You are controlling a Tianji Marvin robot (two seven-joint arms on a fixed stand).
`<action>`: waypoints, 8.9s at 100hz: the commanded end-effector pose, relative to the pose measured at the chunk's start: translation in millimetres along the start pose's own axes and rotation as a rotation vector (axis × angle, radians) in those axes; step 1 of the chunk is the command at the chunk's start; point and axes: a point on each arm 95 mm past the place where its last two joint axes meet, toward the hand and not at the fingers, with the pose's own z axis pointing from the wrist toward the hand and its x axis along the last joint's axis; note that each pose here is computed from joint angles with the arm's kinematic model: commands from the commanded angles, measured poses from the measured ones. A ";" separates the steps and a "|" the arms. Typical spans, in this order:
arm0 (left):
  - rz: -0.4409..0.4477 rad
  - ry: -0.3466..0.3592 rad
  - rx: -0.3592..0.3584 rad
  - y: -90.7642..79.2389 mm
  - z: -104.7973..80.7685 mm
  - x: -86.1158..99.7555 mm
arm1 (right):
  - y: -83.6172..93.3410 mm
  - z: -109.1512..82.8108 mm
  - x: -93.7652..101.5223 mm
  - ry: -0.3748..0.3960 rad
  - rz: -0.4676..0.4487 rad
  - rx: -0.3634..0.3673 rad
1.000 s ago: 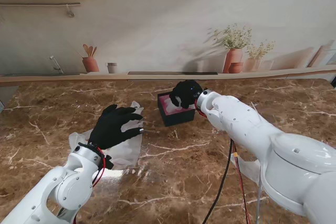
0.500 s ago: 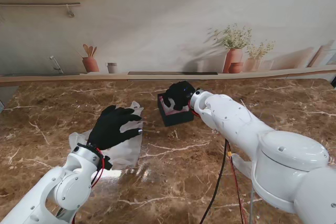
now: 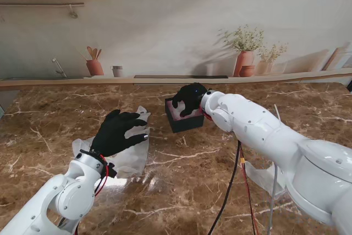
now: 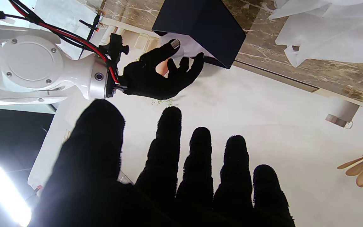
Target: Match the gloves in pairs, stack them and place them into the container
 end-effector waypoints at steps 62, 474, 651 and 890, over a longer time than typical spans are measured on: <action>-0.005 0.010 -0.005 6.5 2.9 4.8 | 8.9 -30.1 -11.0 -0.031 0.071 -0.272; -0.040 0.081 0.010 11.5 13.2 28.9 | -76.9 -244.9 42.7 -0.817 0.477 -0.264; -0.496 0.134 -0.164 24.9 26.3 72.1 | -12.7 -214.0 110.0 -0.606 0.761 -0.501; -0.396 0.025 -0.043 -1.6 -0.6 58.9 | 32.9 -247.6 144.8 -0.375 0.301 -0.835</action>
